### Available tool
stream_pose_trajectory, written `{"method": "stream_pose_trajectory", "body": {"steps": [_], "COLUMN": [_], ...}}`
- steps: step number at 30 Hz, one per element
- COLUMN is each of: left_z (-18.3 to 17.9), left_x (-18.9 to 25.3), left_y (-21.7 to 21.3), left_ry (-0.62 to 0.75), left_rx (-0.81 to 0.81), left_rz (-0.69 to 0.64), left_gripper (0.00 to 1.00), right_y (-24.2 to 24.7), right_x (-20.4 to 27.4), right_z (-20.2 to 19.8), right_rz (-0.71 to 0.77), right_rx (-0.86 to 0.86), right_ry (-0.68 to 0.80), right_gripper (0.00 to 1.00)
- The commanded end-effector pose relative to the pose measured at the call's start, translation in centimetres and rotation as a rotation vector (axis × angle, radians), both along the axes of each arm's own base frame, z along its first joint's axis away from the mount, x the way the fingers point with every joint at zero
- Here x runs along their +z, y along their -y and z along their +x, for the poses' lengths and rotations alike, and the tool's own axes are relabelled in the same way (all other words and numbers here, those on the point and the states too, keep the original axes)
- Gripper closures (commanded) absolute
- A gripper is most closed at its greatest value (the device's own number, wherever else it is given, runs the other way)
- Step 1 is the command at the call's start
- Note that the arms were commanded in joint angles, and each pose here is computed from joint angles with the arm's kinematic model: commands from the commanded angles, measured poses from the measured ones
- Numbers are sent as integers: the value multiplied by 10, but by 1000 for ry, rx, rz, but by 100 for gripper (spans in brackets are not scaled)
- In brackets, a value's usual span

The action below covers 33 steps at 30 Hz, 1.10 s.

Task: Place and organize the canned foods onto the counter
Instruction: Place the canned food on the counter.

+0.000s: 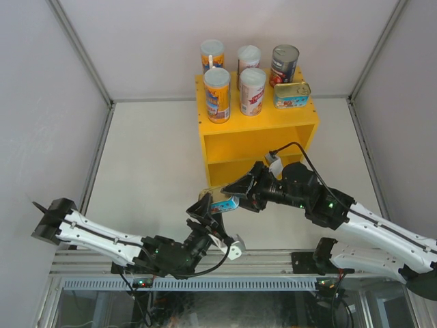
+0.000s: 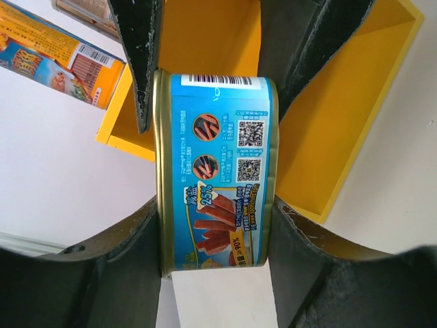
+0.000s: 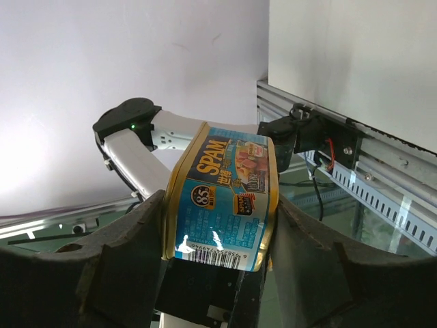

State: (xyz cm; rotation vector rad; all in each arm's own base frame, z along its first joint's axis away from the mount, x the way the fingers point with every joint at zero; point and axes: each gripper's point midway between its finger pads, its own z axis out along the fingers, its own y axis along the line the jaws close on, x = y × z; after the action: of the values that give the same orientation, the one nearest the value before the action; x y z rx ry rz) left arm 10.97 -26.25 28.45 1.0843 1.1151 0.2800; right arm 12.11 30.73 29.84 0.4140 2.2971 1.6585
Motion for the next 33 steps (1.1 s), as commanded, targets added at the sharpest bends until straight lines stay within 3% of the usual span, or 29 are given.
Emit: {"method": "stream_pose_trajectory", "body": {"steps": [1,5,14,18,23,27,33], "left_z": [5,8,12,13,13,13,15], "left_x": [6,6,6,4,7,12,15], "left_y": [-4,0,10,12,12,13,8], "left_ry": [-12,-2,25,45,64,80,74], "left_rx": [32,50,73,93,113,125,142], "left_rz": [-55,-33,4,13,0,-16,-35], "left_gripper": [100,100,100,98,79,52,36], "right_y": [7,12,22,26,33,37,38], "right_x": [15,16,20,23,28,35,45], "right_z": [-1,0,2,4,7,10,14], "right_rz": [31,18,-3,6,13,34,68], "right_rx": [-7,-19,-37,-49,-70,-85,-95], "right_ry": [47,55,85,99,117,139,160], "right_gripper": [54,55,81,100,100,100,100]}}
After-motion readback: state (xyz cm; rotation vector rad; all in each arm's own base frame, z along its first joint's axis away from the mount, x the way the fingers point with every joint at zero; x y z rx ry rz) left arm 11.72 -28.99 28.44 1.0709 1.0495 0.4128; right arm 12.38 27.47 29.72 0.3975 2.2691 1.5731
